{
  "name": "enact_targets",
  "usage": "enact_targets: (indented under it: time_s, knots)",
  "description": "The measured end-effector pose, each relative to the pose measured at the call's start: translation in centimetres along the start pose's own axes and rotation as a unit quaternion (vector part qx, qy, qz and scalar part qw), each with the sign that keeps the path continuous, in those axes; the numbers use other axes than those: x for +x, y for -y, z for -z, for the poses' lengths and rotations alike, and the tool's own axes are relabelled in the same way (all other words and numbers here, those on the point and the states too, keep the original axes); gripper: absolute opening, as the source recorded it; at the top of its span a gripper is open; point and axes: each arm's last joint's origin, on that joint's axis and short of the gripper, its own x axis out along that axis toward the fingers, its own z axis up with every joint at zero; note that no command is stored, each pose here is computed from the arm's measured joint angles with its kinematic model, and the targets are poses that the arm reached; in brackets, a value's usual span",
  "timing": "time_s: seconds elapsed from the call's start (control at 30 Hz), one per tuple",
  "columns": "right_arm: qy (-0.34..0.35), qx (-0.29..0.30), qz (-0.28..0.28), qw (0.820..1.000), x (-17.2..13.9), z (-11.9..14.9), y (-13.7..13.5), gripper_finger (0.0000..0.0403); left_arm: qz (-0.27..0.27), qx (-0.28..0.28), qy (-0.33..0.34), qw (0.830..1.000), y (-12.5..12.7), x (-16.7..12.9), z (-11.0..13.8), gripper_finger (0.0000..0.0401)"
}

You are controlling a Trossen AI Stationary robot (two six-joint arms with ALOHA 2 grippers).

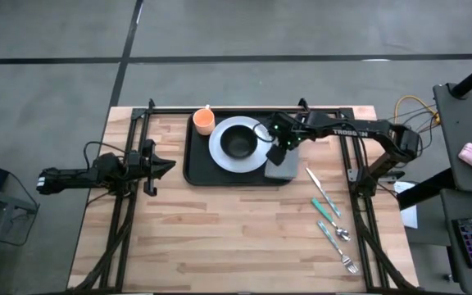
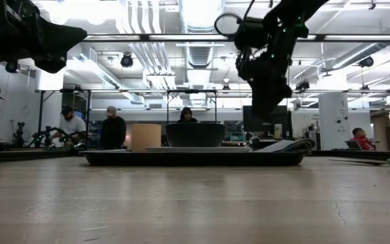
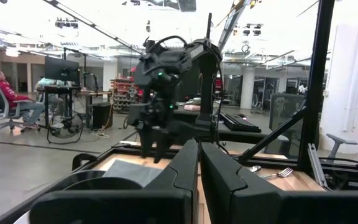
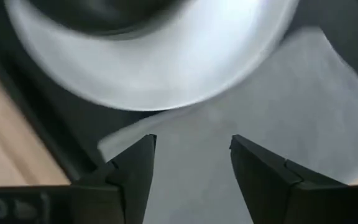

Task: Set up tray
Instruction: Put the gray napkin on the black serving tray to the right of the white plate

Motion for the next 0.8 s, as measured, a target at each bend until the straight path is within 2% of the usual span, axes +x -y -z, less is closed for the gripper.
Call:
enact_targets:
  time_s: [0.17,0.23,0.5,0.63,0.8]
  knots:
    - [0.016,0.172,0.004,0.985,0.6,-0.3,1.8,0.0187,0.000,0.000,0.000,1.000,0.0,0.0,0.0,0.0001]
    - [0.036,0.204,-0.006,0.978,0.9,-0.5,2.0,0.0184,0.000,0.000,0.000,1.000,0.0,0.0,0.0,0.0001]
    - [0.137,0.206,0.000,0.969,2.9,-1.0,2.5,0.0180,0.000,0.000,0.000,1.000,0.0,0.0,0.0,0.0001]
    - [0.114,0.195,0.012,0.974,4.9,-0.7,3.3,0.0174,0.000,0.000,0.000,1.000,0.0,0.0,0.0,0.0001]
    - [0.094,0.167,-0.001,0.982,6.9,-1.7,3.3,0.0165,0.000,0.000,0.000,1.000,0.0,0.0,0.0,0.0001]
